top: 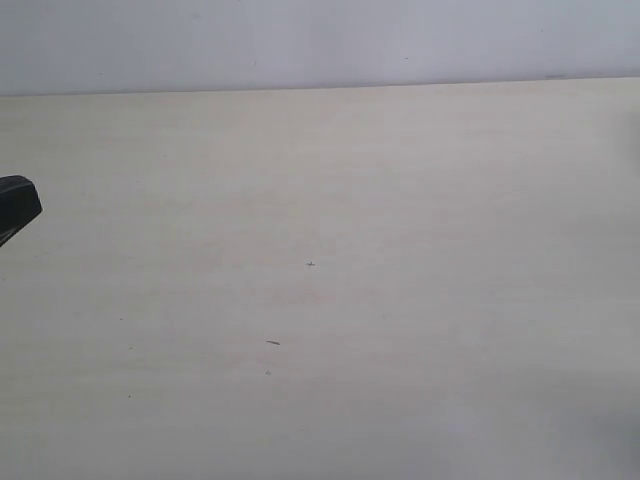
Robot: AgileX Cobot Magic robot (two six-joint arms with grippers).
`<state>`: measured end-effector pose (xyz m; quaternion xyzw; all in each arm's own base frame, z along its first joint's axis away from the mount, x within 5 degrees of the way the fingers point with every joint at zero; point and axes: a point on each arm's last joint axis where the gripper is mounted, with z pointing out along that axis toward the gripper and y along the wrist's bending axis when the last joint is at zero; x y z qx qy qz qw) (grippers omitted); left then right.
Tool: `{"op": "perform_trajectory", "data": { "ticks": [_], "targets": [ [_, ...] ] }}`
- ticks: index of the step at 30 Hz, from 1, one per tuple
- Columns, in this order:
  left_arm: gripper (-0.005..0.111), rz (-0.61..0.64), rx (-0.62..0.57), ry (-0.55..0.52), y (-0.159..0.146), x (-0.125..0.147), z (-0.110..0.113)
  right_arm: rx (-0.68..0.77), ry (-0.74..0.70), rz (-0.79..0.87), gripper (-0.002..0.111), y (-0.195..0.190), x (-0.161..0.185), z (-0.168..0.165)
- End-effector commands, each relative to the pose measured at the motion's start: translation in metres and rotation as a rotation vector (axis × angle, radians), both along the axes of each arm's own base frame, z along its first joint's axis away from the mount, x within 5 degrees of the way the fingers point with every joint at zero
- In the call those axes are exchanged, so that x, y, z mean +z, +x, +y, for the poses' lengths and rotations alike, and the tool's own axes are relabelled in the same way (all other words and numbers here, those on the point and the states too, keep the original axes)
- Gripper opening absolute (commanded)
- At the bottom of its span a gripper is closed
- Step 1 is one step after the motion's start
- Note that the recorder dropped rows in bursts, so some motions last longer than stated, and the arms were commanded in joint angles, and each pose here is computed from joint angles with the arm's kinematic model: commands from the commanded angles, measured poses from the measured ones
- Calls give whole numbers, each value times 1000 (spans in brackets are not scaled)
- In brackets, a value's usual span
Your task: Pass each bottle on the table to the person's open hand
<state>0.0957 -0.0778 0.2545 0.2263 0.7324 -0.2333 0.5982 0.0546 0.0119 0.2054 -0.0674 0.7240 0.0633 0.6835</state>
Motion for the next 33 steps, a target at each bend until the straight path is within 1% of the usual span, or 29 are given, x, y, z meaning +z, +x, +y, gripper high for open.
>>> {"op": "perform_trajectory", "data": {
  "ticks": [1,3,8,11,14,33],
  "targets": [
    [0,-3,5,-3,0,-1,1,-11,-1,-1,0,1,-5,-1],
    [0,-3,5,-3,0,-1,1,-13,2,6,0,1,-6,-1],
    [0,-3,5,-3,0,-1,1,-47,-44,88,0,0,-14,-4],
    [0,-3,5,-3,0,-1,1,-55,-4,105,0,0,-15,-4],
    [0,-3,5,-3,0,-1,1,-55,-1,122,0,0,-16,-4],
    [0,-3,5,-3,0,-1,1,-54,-1,123,0,0,-16,-4]
  ]
}}
